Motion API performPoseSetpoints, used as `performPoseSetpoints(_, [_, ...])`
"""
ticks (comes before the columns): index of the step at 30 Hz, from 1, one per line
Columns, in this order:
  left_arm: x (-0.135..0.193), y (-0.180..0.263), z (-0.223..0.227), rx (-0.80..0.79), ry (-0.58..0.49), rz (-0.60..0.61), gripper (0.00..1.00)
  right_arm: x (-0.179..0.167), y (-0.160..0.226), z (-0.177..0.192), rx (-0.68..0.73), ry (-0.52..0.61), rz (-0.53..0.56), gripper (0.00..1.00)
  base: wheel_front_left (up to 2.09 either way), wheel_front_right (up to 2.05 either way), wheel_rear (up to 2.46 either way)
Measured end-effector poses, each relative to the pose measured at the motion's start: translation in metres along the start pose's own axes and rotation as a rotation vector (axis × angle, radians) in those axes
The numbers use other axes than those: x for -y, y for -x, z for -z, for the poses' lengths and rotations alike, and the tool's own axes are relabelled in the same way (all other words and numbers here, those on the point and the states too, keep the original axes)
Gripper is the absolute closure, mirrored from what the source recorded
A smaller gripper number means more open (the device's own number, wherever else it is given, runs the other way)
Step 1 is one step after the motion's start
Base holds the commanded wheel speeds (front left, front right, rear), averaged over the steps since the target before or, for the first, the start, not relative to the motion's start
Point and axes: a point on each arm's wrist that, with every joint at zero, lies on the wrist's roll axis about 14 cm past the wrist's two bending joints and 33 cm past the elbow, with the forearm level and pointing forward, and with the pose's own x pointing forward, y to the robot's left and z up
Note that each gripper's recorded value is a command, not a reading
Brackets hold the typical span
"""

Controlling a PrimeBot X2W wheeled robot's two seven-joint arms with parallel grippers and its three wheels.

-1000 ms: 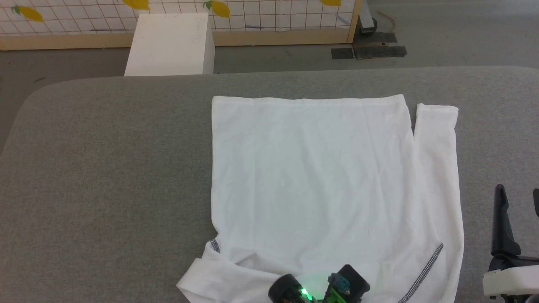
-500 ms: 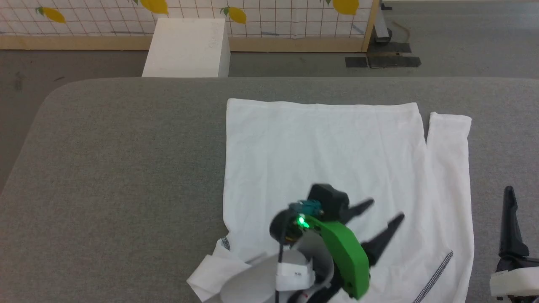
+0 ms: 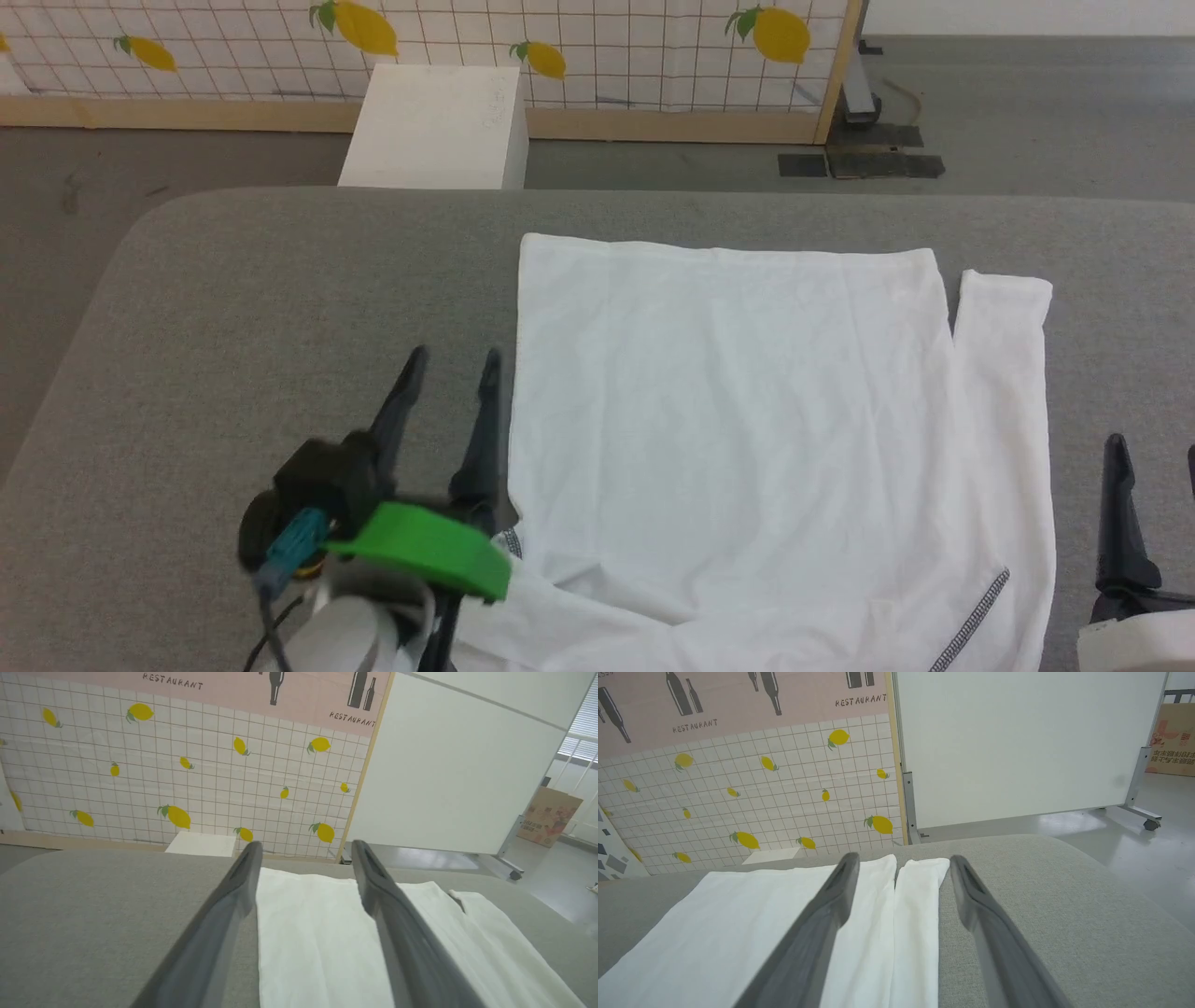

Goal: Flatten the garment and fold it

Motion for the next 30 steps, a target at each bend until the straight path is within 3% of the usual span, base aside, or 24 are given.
performPoseSetpoints(7, [-0.057,0.063,0.021,-0.091,-0.097,-0.191,0.00,-0.002,0.008,0.004,-0.011,-0.015,-0.007,0.00,0.00,0.00,0.00])
performPoseSetpoints(13, [-0.076,0.089,0.013,-0.078,-0.136,-0.278,0.00,0.002,0.017,0.015,-0.038,-0.048,0.006,0.00,0.00,0.00,0.00])
performPoseSetpoints(22, [-0.074,0.081,0.011,-0.053,-0.127,-0.250,0.00,0.003,0.012,0.022,-0.073,-0.043,0.013,0.00,0.00,0.00,0.00])
performPoseSetpoints(30, [-0.069,0.060,0.025,-0.072,-0.102,-0.214,0.00,-0.009,-0.051,-0.014,-0.060,0.019,-0.014,0.00,0.00,0.00,0.00])
